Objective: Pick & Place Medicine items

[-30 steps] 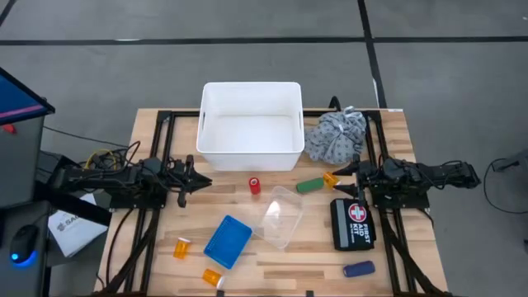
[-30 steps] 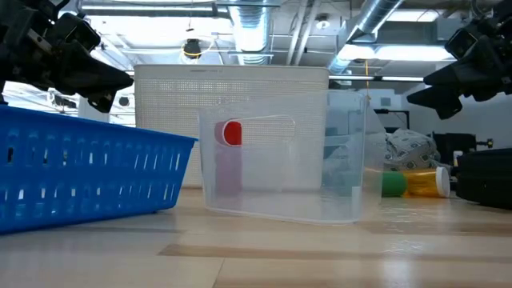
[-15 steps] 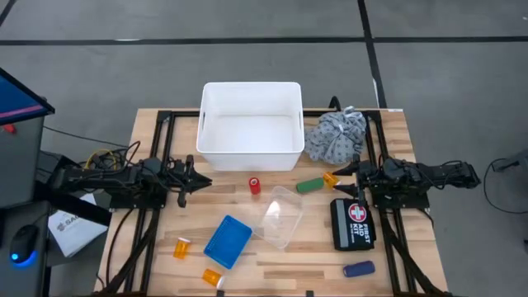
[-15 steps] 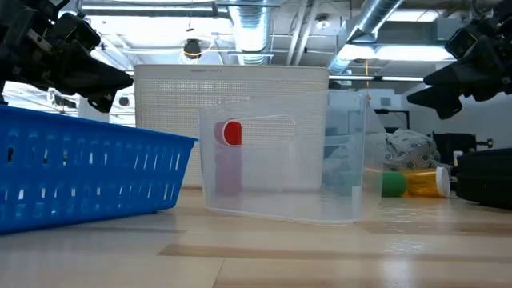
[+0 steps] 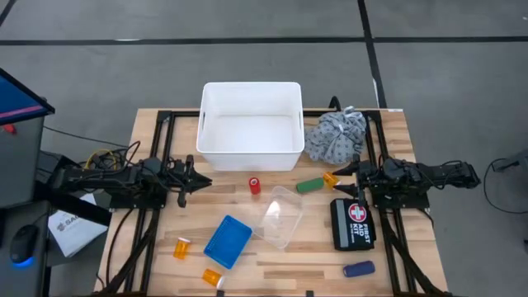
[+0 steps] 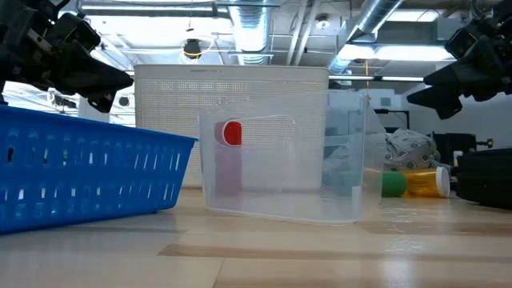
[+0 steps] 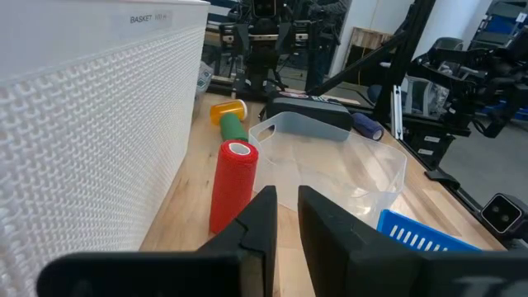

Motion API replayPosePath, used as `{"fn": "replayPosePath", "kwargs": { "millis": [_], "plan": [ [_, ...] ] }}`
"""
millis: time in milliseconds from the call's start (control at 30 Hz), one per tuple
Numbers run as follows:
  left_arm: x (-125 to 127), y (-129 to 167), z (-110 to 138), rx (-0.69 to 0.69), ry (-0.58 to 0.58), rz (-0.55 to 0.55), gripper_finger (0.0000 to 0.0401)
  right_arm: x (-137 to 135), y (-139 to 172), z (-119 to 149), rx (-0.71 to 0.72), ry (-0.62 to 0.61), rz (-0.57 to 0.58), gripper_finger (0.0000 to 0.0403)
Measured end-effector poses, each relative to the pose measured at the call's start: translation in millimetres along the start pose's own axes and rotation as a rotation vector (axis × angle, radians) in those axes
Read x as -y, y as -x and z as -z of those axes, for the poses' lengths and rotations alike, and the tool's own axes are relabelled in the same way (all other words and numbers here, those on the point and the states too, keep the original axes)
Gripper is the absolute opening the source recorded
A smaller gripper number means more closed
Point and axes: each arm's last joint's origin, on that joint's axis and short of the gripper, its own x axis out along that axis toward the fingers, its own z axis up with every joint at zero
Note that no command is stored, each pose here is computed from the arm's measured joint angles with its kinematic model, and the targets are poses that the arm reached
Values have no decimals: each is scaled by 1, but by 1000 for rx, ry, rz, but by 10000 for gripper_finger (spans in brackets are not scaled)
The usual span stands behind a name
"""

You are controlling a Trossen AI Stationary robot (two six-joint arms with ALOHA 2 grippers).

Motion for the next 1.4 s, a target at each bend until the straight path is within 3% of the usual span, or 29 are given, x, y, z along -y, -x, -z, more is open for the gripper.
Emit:
{"fn": "replayPosePath", "kwargs": {
  "millis": [133,267,600,767,967,1200,1400],
  "plan": [
    [0,0,-2,20,14,5,44,0,0,0,0,0,0,244],
    [1,0,-9,89,128,16,44,0,0,0,0,0,0,244],
    [4,4,-28,286,202,58,44,0,0,0,0,0,0,244],
    [1,4,-28,321,321,-44,45,0,0,0,0,0,0,244],
    [-1,8,-38,458,366,-125,76,0,0,0,0,0,0,244],
    [0,12,-47,566,356,-105,115,0,0,0,1,1,2,244],
    [0,16,-53,645,385,-104,120,1,0,0,5,-2,12,244]
  ]
}}
